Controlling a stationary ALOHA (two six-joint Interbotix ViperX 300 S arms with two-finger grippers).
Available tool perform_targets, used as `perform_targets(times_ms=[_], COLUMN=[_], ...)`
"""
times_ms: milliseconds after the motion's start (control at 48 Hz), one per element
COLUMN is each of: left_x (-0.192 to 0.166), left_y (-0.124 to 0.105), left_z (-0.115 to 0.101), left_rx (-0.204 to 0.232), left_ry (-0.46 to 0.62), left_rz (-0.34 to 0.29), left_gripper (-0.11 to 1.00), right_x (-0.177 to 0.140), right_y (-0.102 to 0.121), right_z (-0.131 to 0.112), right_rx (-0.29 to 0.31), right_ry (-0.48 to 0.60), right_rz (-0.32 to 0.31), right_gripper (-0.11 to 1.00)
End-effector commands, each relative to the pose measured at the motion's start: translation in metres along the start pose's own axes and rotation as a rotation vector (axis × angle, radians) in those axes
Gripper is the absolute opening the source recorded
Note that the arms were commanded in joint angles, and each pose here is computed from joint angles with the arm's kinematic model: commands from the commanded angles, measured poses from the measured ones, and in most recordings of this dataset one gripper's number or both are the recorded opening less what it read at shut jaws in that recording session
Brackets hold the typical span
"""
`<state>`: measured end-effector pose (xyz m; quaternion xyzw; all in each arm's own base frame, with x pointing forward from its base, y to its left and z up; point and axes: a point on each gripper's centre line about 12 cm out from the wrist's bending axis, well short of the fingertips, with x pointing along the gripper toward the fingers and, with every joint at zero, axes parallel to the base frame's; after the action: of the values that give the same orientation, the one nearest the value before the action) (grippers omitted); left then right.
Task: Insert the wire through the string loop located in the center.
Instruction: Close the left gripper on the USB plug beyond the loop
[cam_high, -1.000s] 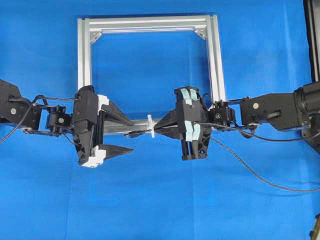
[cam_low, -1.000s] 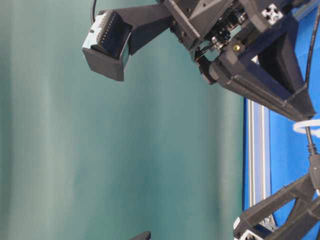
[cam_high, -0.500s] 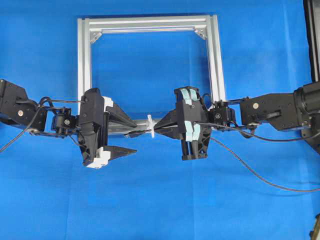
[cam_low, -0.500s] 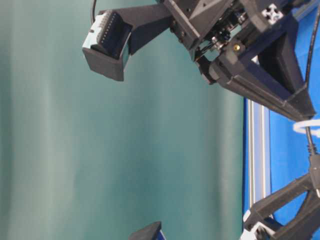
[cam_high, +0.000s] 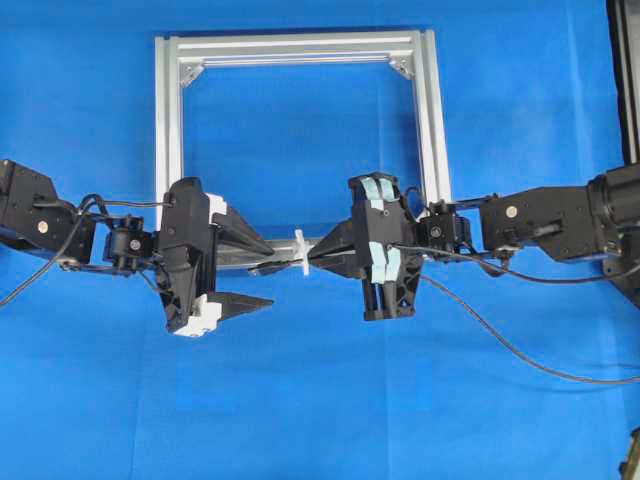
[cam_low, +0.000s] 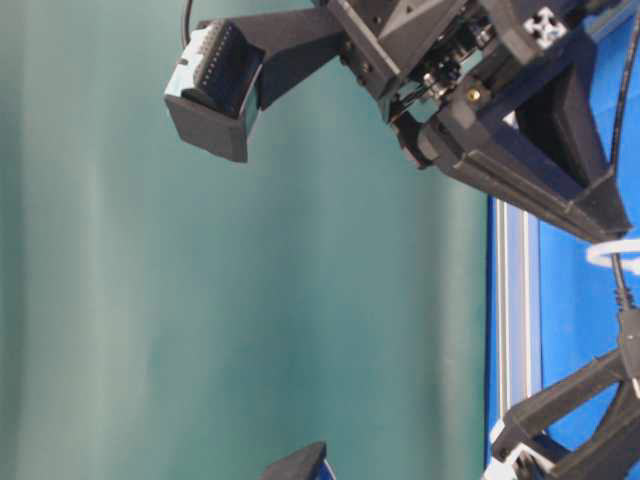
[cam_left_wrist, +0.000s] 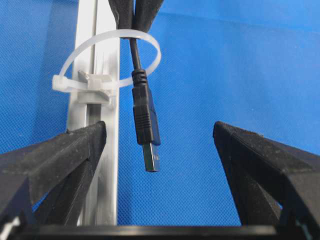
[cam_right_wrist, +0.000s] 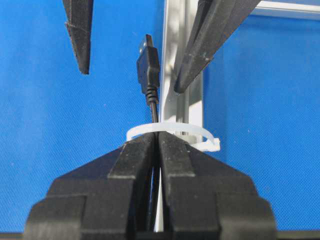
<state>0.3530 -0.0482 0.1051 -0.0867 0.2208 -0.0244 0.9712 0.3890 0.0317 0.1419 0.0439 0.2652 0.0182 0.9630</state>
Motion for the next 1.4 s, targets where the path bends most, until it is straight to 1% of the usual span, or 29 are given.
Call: perform_targets(times_ms=[0, 854, 1021, 1125, 1209, 1271, 1313, 1375], left_x=[0.0004, 0.0004, 0.0004, 0.0004, 0.0006, 0.0009, 0.0013, 0.0023], left_y=[-0.0022, -0.0023, -0.0023, -0.0022, -0.0024, -0.0025, -0.0029, -0.0032], left_z=[0.009, 0.0092, 0.0092, 0.009, 0.0096, 0.0103, 0.0118, 0.0129], left_rx=[0.003, 0.003, 0.003, 0.004, 0.006, 0.006, 0.005, 0.007], left_ry=[-0.03, -0.031, -0.031, -0.03, -0.031, -0.034, -0.04, -0.043], left_rz=[-0.008, -0.008, -0.008, -0.008, -0.008, -0.009, -0.01, -0.011], left_gripper=[0.92, 0.91, 0.89, 0.86, 0.81, 0.73, 0.64, 0.45], right_x=[-0.0018, -0.0018, -0.0018, -0.0018, -0.0018, -0.0018, -0.0018, -0.0018], right_y=[0.0017, 0.0023, 0.0017, 0.0016, 0.0017, 0.0017, 0.0017, 0.0017], right_z=[0.0095, 0.0093, 0.009, 0.009, 0.009, 0.009, 0.009, 0.009], right_rx=[0.0, -0.001, 0.0, 0.001, 0.0, 0.0, 0.0, 0.0], right_ry=[-0.033, -0.032, -0.029, -0.029, -0.029, -0.029, -0.029, -0.029], right_rz=[0.005, 0.006, 0.005, 0.004, 0.005, 0.005, 0.005, 0.005], right_gripper=[-0.02, -0.02, -0.02, -0.02, -0.02, -0.02, -0.02, -0.02])
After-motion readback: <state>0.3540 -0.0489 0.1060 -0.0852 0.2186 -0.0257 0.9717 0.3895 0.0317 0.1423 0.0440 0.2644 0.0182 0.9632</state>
